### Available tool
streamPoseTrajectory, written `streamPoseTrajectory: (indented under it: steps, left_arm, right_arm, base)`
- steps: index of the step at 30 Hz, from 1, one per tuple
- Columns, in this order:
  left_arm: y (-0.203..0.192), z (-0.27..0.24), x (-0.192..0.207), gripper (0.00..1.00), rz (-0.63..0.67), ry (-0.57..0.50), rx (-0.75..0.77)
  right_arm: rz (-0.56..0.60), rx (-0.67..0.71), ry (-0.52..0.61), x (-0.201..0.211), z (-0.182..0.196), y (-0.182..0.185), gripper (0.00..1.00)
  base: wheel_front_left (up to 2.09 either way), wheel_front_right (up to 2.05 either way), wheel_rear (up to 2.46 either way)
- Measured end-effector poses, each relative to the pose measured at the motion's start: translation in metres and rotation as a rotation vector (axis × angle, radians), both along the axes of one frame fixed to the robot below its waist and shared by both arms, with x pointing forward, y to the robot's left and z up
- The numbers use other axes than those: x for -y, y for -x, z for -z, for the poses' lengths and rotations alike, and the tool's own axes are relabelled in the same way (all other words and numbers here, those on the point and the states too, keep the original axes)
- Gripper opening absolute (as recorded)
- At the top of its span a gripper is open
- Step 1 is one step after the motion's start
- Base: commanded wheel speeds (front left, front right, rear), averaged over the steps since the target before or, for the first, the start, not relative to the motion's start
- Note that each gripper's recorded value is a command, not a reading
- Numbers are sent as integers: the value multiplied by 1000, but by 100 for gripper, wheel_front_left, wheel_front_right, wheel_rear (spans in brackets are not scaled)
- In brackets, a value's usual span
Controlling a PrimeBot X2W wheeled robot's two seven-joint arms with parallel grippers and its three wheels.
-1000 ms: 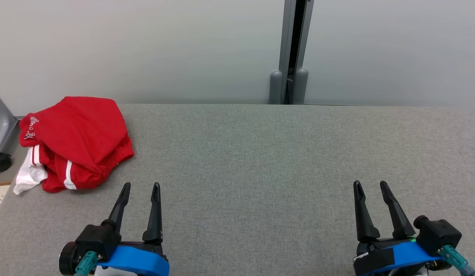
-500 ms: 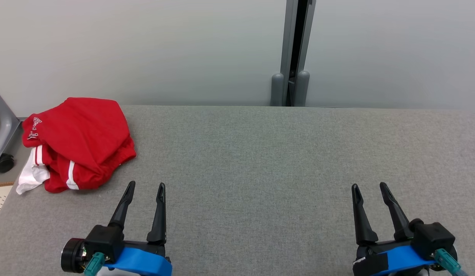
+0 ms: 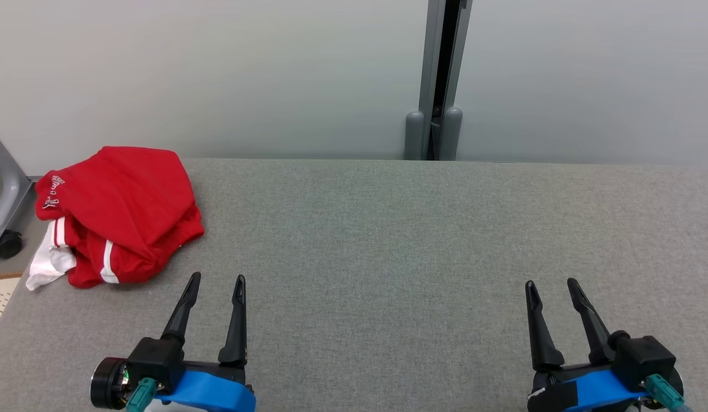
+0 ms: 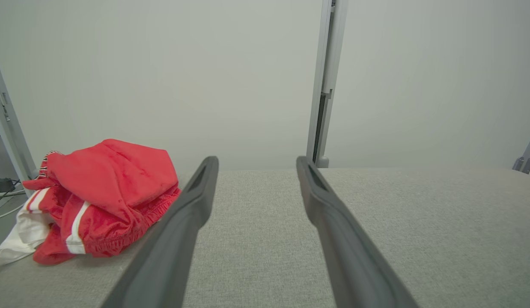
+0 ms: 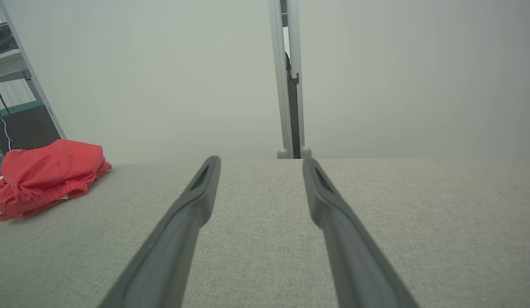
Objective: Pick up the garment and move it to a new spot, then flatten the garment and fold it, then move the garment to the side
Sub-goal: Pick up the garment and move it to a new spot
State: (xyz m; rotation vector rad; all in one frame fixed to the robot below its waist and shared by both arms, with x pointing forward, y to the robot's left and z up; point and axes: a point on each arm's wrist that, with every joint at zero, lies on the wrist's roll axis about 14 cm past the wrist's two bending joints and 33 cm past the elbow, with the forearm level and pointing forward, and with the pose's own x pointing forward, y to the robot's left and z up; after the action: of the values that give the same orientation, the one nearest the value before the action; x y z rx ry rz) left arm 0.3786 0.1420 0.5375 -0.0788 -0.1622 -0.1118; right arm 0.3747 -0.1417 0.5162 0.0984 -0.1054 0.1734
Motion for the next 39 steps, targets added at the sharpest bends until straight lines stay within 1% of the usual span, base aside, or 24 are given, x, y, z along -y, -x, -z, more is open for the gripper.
streamPoseTrajectory:
  steps: [12,16,22,28,39]
  left_arm:
    - [0,2,-3,100,-7,3,-6]
    - [2,4,-9,100,-26,2,-12]
    - [7,6,-29,100,-85,-8,-17]
    - [18,8,-59,100,-172,-13,-26]
    - [50,13,-112,100,-344,-14,-43]
  right_arm:
    - [-3,-9,-3,-1,3,0,100]
    - [-20,-11,-3,-7,3,-3,100]
    - [-65,-15,-7,-22,5,-9,100]
    - [-127,-23,-10,-44,8,-18,100]
    - [-273,-37,-9,-97,13,-31,100]
  base:
    - [0,0,0]
    - [0,0,0]
    - [0,0,0]
    - [0,0,0]
    - [0,0,0]
